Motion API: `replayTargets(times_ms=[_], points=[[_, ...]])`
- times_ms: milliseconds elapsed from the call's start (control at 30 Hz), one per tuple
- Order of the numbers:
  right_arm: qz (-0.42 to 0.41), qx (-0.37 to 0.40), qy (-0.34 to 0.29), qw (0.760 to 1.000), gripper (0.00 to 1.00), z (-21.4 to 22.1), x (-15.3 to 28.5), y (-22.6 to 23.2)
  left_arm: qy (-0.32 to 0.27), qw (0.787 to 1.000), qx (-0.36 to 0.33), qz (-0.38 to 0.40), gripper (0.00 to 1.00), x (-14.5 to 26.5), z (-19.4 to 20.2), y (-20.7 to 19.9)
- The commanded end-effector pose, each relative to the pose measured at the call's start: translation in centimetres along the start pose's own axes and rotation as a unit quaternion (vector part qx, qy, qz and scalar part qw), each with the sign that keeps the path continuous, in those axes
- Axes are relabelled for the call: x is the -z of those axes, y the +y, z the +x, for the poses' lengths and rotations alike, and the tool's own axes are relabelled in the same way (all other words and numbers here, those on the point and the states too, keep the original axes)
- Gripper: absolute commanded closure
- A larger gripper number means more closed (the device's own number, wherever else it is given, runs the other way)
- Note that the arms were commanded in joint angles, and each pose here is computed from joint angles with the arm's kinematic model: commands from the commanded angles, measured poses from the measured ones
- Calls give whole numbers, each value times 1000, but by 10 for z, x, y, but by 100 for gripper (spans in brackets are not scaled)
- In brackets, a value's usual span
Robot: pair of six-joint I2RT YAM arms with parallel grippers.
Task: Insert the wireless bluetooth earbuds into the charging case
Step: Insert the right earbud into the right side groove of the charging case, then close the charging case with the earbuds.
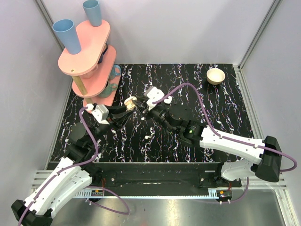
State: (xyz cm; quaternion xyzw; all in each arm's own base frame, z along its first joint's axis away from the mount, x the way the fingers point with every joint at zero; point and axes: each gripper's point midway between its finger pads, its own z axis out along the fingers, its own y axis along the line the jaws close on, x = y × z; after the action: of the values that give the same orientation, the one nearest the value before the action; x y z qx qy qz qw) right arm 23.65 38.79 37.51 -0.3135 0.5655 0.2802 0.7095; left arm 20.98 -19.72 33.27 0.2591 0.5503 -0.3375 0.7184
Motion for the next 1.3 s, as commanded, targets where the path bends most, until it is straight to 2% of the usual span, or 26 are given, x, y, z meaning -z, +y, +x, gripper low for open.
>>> replayTargets(times_ms=[0, 567, 733, 800, 1100, 1133, 1267], points=[[18, 5, -10, 1000, 82, -7, 3, -7, -58, 998, -15, -11, 100, 0, -33, 3], [-10, -3, 15, 1000, 78, 10, 9, 4, -62, 998, -16, -23, 100, 0, -35, 7], [-11, -6, 10, 1000, 72, 8, 10, 5, -62, 998, -14, -23, 100, -1, -34, 7], [-9, -7, 3, 1000, 67, 3, 10, 4, -61, 998, -14, -23, 100, -1, -33, 7], [8, -17, -29, 999, 53, -23, 16, -6, -56, 998, -14, -24, 100, 1, -30, 7], [10, -20, -32, 999, 46, -25, 16, -7, -56, 998, -14, -24, 100, 1, -30, 7], [17, -28, -42, 999, 43, -32, 18, -10, -56, 998, -13, -22, 100, 1, -30, 6]])
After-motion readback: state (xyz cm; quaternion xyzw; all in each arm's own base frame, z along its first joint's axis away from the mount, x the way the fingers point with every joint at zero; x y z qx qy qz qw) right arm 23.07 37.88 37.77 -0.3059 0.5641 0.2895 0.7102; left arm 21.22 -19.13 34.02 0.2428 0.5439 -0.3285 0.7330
